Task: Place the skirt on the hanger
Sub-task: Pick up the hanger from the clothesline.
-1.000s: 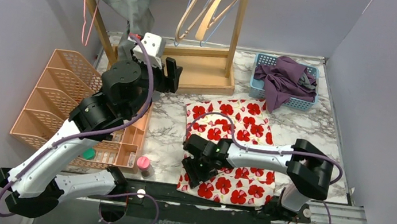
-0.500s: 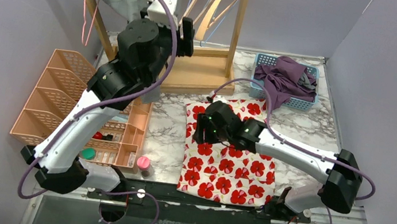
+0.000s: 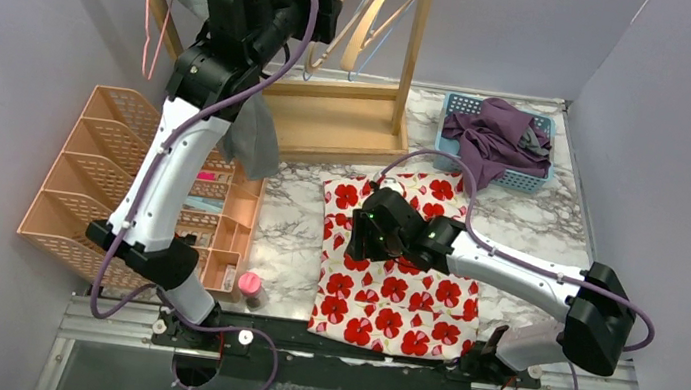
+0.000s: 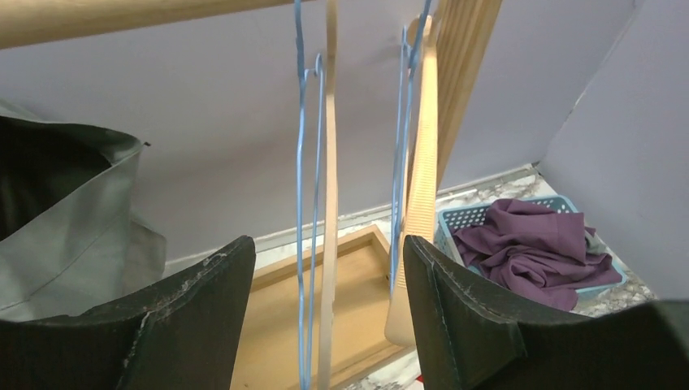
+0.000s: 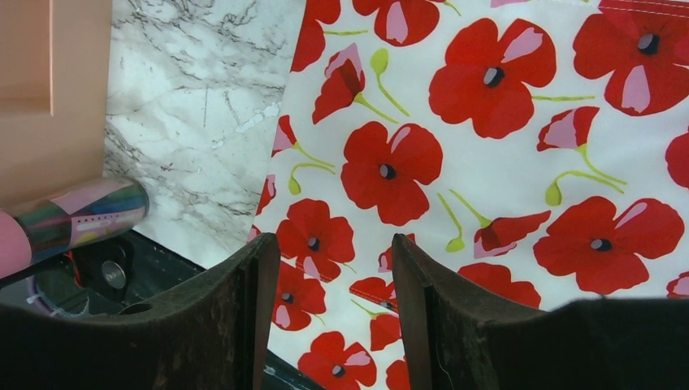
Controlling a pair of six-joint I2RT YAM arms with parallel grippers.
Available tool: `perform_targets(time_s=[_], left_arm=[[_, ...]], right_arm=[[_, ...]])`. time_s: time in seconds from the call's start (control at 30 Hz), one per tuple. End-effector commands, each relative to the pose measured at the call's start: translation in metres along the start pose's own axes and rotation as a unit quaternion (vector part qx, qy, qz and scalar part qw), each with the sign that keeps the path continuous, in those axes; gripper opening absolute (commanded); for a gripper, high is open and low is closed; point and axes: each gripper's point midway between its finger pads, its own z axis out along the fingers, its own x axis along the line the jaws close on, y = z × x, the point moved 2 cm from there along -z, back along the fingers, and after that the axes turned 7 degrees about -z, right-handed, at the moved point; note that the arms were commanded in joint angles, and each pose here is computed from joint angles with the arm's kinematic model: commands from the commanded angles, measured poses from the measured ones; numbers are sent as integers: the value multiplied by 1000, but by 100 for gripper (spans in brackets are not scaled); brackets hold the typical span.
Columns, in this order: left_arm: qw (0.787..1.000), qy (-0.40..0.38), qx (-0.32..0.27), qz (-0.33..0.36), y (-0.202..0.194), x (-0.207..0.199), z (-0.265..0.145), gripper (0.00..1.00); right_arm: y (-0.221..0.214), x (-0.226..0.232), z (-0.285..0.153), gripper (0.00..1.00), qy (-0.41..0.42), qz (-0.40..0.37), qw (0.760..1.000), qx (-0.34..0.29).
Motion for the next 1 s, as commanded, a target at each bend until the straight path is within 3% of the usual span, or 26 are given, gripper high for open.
perform_targets(time_s=[0.0, 0.2, 0.47, 0.7, 0.9, 0.97], left_arm=[[999, -24, 34, 5, -16, 5, 14, 71], [997, -24, 72, -10, -39, 18, 27, 69], [993, -61, 101, -21, -57, 8, 26, 30], [991, -64, 114, -13, -67, 10, 30, 30], [994, -59, 94, 0, -56, 12, 34, 0], [995, -60, 75, 8, -46, 11, 35, 0]], right_arm=[[3, 3, -2, 57, 7, 10, 1000, -11], [1, 1, -1, 57, 3, 9, 1000, -8], [-1, 0, 2, 56, -2, 13, 1000, -2], [-1, -2, 1, 56, -8, 14, 1000, -4], [-2, -4, 0, 56, -12, 17, 1000, -3], [-2, -4, 0, 56, -13, 16, 1000, -4]])
